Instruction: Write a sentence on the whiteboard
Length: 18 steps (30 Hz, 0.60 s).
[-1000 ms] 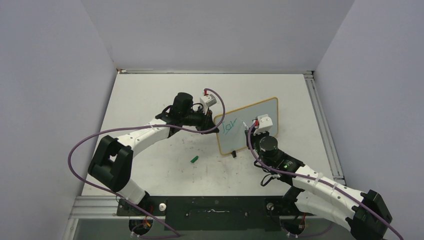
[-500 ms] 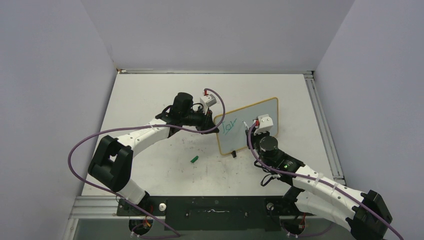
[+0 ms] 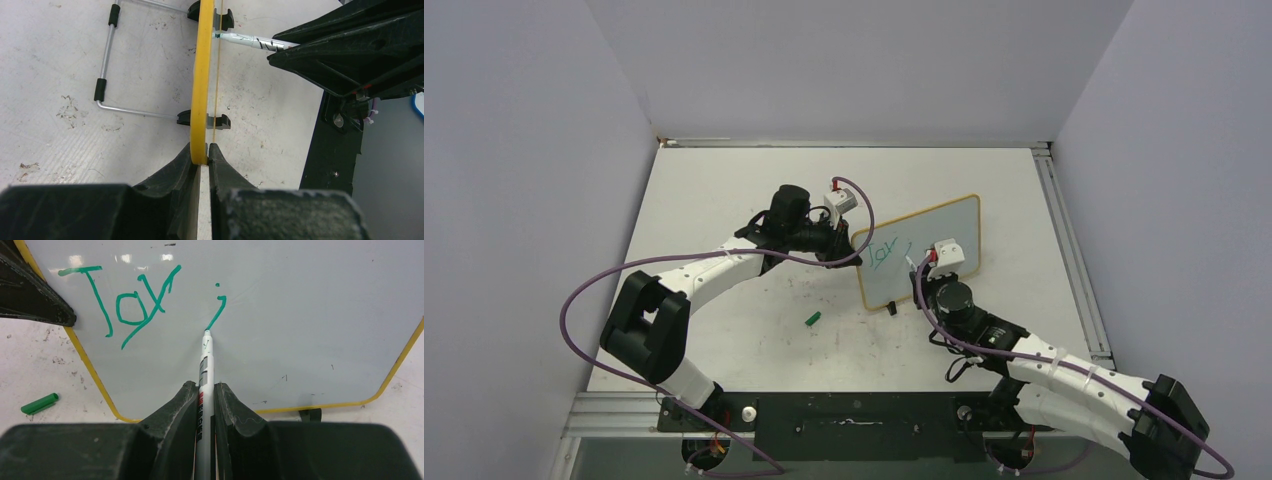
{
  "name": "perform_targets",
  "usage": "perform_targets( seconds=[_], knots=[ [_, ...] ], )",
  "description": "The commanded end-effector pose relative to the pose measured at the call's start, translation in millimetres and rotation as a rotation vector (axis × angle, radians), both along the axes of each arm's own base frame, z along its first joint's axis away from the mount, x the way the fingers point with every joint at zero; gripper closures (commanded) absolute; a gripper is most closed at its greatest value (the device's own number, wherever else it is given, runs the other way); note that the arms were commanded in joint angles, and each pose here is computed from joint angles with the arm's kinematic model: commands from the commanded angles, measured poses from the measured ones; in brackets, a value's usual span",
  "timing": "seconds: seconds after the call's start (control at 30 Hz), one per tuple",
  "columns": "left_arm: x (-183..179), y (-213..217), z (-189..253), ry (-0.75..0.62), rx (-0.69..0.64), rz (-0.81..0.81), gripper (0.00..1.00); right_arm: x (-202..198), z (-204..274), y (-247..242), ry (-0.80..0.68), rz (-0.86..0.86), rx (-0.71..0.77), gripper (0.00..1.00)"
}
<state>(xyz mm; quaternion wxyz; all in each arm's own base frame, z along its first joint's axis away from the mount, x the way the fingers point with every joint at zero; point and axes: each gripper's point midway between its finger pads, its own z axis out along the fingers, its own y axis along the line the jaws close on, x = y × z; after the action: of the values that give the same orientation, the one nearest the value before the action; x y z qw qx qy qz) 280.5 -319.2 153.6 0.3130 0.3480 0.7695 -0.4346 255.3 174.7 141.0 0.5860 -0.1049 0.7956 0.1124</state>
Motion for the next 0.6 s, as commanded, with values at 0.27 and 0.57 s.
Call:
perform_targets(
  seconds=[0.27, 0.57],
  knots=[
    [-9.7, -2.5, 5.4, -0.003, 0.010, -0.039, 1.00, 4.0, 13.8, -14.0, -0.041, -0.108, -0.004, 0.95],
    [-9.6, -2.6, 5.0, -0.002, 0.010, -0.039, 1.00, 6.2, 49.6, -12.9, -0.126, -0.082, 0.026, 0.95]
  ],
)
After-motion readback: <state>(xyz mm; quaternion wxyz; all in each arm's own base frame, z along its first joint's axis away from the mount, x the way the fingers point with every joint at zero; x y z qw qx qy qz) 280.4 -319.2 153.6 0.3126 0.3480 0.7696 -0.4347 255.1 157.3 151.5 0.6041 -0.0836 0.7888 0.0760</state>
